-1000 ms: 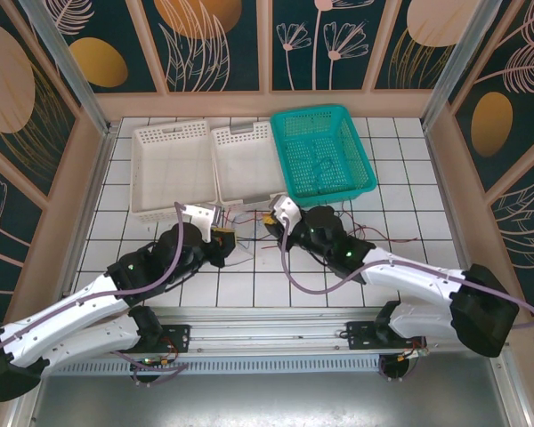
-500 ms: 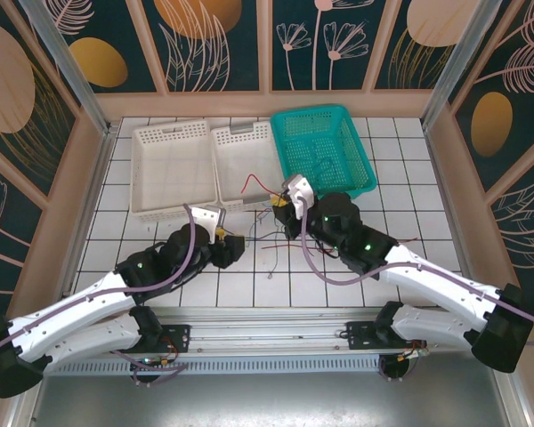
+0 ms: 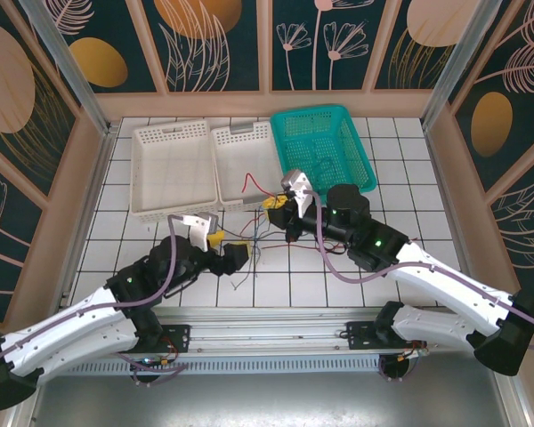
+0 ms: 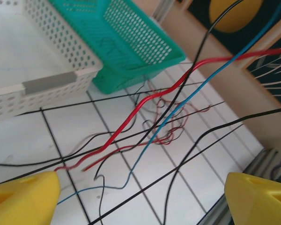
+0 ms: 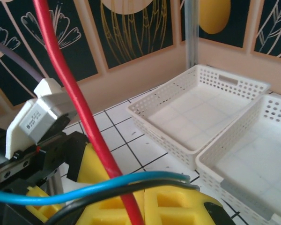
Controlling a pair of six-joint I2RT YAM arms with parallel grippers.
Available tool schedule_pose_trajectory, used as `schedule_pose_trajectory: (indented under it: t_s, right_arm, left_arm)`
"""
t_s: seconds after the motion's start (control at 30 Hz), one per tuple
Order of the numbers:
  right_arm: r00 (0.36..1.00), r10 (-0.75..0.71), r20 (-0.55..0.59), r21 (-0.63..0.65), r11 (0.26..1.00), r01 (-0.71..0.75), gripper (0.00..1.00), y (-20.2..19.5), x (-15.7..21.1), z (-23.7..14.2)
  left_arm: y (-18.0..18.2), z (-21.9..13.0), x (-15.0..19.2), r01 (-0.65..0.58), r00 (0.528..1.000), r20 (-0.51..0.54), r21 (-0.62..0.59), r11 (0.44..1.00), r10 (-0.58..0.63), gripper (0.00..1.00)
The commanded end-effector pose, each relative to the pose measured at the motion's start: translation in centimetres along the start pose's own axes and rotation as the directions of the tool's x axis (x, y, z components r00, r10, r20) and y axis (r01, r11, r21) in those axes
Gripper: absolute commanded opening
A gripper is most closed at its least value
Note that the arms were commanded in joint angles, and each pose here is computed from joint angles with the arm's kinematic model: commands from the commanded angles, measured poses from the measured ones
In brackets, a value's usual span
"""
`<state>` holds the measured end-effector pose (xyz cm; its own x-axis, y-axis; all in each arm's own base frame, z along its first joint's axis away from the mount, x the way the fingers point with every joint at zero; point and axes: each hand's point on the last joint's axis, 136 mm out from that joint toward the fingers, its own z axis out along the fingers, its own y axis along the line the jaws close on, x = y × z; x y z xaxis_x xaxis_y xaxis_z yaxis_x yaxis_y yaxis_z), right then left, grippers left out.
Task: Untangle the cables
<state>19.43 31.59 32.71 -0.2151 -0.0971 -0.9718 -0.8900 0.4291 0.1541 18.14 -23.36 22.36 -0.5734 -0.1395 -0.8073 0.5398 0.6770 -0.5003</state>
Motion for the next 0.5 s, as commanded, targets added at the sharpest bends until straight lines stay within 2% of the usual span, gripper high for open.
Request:
schedule_pose_trajectory:
  t_s: [0.0, 0.2, 0.37, 0.47]
  right_arm:
    - [0.999, 0.024, 0.039, -0.086, 0.996, -0.021, 0.00, 1.7, -1.5, -0.6]
    - [0.997, 0.039, 0.070, -0.178, 0.984, -0.026, 0.00, 3.4, -2.2, -1.3]
    - [0.997, 0.043, 0.065, -0.221, 0.975, -0.028, 0.00, 4.1, -2.1, -1.7]
    - [0.996, 0.045, 0.073, -0.232, 0.972, -0.027, 0.00, 4.3, -2.2, -2.0]
  left_arm:
    - [-1.8, -0.1, -0.7, -0.015, 0.999, 0.047, 0.113, 0.993, 0.009, 0.91]
    - [-2.3, 1.5, 0.6, -0.023, 1.000, -0.003, 0.143, 0.989, 0.023, 0.90]
    - [-2.1, 1.8, 0.2, -0.032, 0.999, 0.017, 0.127, 0.991, 0.030, 0.90]
    - [-2.0, 1.6, 0.0, -0.040, 0.999, 0.027, 0.121, 0.992, 0.037, 0.86]
